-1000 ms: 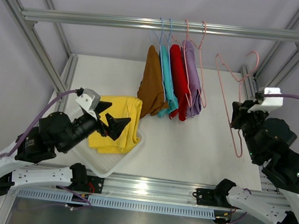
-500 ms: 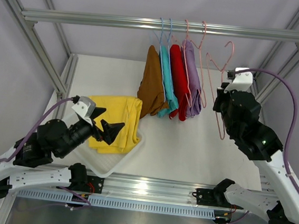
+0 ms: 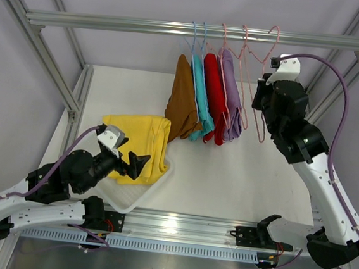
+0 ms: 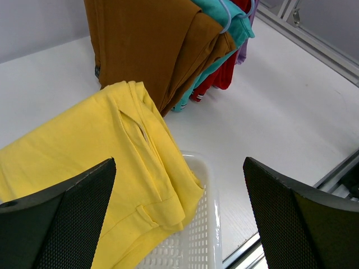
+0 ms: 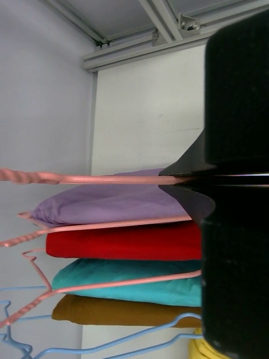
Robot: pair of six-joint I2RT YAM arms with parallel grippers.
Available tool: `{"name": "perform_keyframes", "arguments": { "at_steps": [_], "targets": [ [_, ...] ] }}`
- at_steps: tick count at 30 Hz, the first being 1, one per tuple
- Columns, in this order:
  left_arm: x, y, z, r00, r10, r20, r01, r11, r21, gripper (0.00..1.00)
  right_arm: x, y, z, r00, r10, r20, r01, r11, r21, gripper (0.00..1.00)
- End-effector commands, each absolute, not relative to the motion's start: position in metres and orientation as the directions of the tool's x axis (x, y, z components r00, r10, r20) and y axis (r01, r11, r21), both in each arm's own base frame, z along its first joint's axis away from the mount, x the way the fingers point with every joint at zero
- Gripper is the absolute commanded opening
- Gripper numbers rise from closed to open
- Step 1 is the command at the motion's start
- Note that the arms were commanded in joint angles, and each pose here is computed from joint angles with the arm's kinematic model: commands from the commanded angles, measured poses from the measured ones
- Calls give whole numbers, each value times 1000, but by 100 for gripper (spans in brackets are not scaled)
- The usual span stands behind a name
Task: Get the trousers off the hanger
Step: Place the hanger at the clothesline.
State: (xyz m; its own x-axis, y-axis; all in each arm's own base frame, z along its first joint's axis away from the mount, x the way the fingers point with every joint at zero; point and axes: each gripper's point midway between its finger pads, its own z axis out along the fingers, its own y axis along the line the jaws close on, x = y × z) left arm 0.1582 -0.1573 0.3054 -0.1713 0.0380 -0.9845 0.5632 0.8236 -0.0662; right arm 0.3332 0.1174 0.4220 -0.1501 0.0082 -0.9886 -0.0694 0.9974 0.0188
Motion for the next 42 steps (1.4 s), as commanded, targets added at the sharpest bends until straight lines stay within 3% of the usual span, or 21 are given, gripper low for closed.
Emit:
{"name": "perform_keyframes", "arguments": {
  "at_steps": [1, 20, 36, 39, 42],
  "targets": [
    [161, -156, 305, -168, 31, -985, 549, 833, -68, 99, 349, 123, 446, -90, 36, -995, -89, 995, 44, 0],
    [162, -167, 282, -205, 118, -972, 572, 820, -21, 99, 416, 127, 430, -134, 51, -990, -93, 994, 64, 0],
    [162, -171, 277, -220, 128, -967, 579, 815, -24, 99, 410, 126, 371, -223, 56, -973, -102, 991, 81, 0],
    [162, -172, 275, -223, 139, -965, 580, 814, -17, 99, 409, 127, 369, -230, 54, -972, -109, 991, 81, 25],
    [163, -171, 274, -225, 142, -964, 575, 818, -13, 99, 406, 128, 366, -230, 60, -971, -121, 989, 90, 41]
  ]
}}
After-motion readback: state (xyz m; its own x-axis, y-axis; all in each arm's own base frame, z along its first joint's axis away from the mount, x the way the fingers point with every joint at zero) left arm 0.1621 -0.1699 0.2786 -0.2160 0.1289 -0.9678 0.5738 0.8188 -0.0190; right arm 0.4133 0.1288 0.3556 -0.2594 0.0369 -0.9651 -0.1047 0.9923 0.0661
